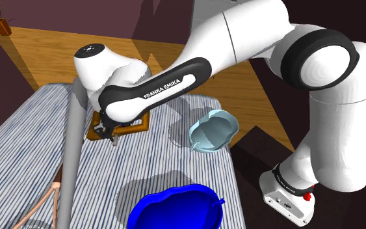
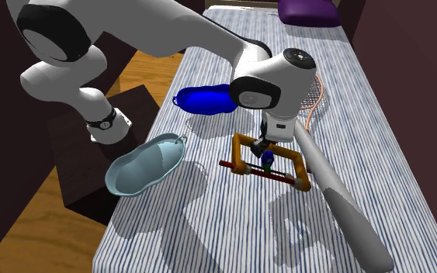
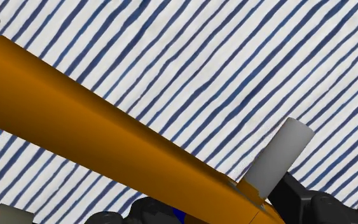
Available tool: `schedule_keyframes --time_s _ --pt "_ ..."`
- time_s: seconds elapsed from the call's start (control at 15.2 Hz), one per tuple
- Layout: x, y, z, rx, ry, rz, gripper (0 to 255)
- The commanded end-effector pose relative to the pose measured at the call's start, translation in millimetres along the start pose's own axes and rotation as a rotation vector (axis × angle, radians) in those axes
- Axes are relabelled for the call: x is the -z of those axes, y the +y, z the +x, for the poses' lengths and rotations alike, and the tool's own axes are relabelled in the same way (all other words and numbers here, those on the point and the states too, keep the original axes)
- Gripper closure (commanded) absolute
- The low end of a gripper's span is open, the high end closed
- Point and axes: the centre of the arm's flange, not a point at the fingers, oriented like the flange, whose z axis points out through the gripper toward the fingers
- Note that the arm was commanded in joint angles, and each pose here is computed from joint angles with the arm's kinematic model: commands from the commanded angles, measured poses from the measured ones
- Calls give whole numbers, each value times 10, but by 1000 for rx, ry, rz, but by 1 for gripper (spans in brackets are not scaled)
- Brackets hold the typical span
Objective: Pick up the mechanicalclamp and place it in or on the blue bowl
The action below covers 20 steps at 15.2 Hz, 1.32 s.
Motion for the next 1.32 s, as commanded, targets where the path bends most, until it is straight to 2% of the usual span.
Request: schedule_keyframes --time_s 0.0,1.19,1.25 --pt "113 -6 6 1 2 1 255" --pt "1051 7 11 1 2 1 255" --pt "1048 -2 -121 1 2 1 255"
